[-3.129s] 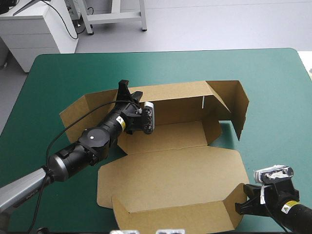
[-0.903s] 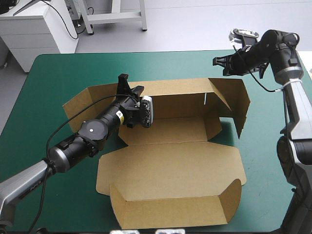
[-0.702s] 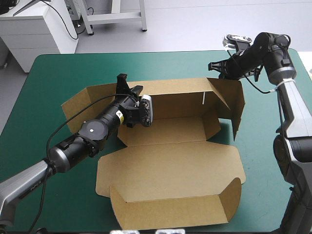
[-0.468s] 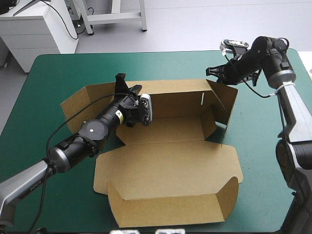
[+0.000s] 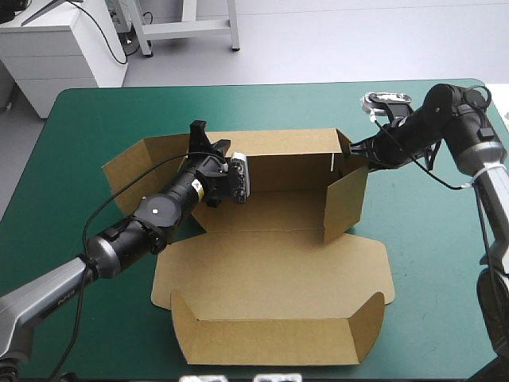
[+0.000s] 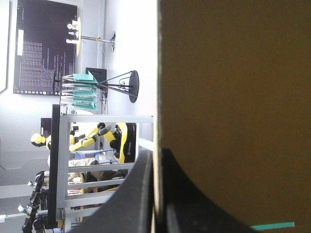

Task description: Fold the box

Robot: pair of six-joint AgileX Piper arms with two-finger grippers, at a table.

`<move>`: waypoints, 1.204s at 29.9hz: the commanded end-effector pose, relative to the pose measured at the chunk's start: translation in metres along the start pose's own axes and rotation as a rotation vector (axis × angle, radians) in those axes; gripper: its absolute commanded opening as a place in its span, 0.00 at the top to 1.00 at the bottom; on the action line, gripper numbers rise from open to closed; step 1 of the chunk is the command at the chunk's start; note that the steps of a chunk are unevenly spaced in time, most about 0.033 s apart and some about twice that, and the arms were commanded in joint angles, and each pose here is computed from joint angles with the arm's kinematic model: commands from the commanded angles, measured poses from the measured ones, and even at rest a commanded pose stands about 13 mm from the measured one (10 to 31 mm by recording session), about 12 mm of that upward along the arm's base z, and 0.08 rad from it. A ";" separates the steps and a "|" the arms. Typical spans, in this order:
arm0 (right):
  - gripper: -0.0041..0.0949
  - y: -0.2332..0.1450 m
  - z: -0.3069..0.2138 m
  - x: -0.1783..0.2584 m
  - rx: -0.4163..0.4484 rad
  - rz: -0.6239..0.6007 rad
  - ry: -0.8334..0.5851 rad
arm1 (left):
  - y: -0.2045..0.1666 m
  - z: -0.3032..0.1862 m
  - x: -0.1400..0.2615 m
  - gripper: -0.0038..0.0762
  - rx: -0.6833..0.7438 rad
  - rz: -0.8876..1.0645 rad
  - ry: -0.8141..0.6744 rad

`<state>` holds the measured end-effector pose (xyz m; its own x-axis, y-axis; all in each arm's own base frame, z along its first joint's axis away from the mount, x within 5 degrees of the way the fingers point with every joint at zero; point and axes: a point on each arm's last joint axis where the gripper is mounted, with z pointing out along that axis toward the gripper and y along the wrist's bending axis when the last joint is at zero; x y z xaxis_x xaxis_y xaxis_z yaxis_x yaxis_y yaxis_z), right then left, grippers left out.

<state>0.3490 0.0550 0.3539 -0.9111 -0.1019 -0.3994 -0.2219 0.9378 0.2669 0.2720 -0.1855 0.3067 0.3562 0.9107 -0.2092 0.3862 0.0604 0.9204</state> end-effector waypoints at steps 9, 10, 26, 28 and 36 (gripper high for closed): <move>0.97 0.020 -0.028 0.037 -0.079 -0.180 -0.355 | 0.013 -0.001 -0.002 0.96 -0.047 -0.010 0.009; 0.97 0.020 -0.027 0.044 -0.071 -0.189 -0.393 | 0.012 0.000 -0.003 0.96 -0.040 -0.010 -0.005; 0.39 0.022 -0.002 0.090 -0.121 -0.424 -0.486 | 0.011 0.000 -0.006 0.96 -0.023 0.021 -0.039; 0.39 0.024 -0.004 0.093 -0.141 -0.455 -0.469 | 0.011 0.000 -0.006 0.96 -0.023 0.021 -0.039; 0.31 0.022 0.009 0.087 -0.154 -0.491 -0.476 | 0.010 -0.001 -0.008 0.96 -0.011 0.023 -0.065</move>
<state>0.2628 0.0656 0.3065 -0.5010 -0.3541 -0.7897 -0.6425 0.7635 0.0653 0.2767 -0.1904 0.3001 0.3865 0.9062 -0.1716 0.3895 0.0082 0.9210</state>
